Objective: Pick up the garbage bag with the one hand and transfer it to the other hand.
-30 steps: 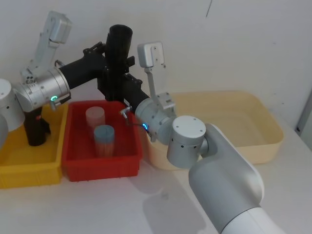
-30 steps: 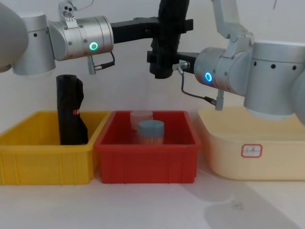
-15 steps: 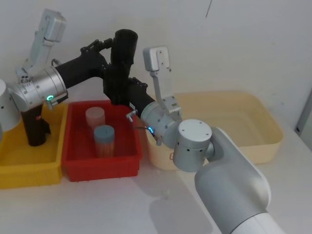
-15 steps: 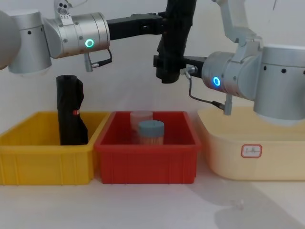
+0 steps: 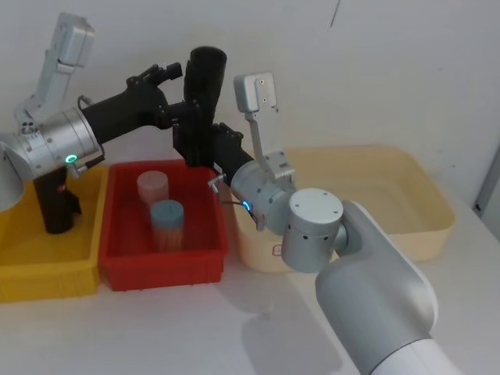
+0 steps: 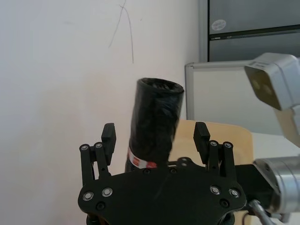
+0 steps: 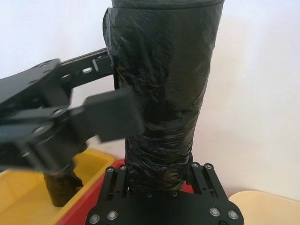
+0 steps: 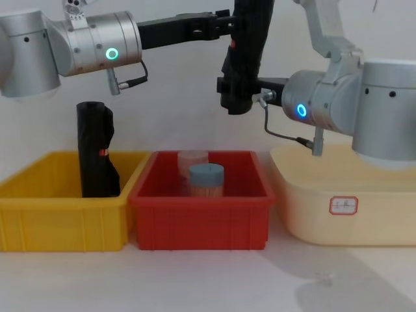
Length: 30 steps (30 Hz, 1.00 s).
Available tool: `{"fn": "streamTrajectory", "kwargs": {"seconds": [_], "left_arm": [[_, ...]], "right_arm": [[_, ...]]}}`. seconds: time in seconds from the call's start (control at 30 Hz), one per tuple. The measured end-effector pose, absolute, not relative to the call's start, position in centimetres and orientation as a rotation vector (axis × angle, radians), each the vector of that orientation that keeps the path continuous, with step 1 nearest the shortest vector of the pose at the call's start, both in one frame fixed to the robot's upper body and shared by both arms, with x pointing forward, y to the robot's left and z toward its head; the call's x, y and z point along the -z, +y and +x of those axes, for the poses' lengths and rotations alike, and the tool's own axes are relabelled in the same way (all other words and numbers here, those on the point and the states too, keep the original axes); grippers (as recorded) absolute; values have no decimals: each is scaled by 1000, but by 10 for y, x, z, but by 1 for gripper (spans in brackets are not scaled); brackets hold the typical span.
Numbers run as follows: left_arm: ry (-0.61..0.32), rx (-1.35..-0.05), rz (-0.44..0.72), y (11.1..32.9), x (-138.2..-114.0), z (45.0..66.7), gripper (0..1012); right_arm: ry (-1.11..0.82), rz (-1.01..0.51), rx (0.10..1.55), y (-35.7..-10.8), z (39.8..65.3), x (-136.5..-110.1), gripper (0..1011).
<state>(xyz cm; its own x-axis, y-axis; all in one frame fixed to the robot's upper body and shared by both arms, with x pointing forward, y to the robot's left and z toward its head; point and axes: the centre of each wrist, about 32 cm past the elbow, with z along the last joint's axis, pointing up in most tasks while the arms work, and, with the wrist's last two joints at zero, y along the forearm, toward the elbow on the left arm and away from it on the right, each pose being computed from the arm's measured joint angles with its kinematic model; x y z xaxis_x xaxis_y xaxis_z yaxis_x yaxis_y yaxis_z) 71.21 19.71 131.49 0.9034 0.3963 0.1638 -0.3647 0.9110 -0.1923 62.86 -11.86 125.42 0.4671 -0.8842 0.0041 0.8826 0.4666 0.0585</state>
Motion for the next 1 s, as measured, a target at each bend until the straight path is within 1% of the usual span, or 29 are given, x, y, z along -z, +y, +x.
{"fn": "streamTrajectory", "kwargs": {"seconds": [0.3, 0.57, 0.77, 1.0], "left_arm": [[-197, -396, -162, 206, -1315, 705, 1000], [-207, -463, -164, 220, -1313, 695, 1000], [-217, -533, -164, 233, -1311, 683, 1000], [-230, -631, -164, 248, -1306, 667, 1000]], "right_arm": [[-43, 45, 1111, -120, 635, -1262, 569], [-52, 39, 1147, -127, 640, -1270, 568], [-68, 33, 1172, -137, 640, -1276, 569], [-80, 20, 1203, -161, 629, -1279, 568]]}}
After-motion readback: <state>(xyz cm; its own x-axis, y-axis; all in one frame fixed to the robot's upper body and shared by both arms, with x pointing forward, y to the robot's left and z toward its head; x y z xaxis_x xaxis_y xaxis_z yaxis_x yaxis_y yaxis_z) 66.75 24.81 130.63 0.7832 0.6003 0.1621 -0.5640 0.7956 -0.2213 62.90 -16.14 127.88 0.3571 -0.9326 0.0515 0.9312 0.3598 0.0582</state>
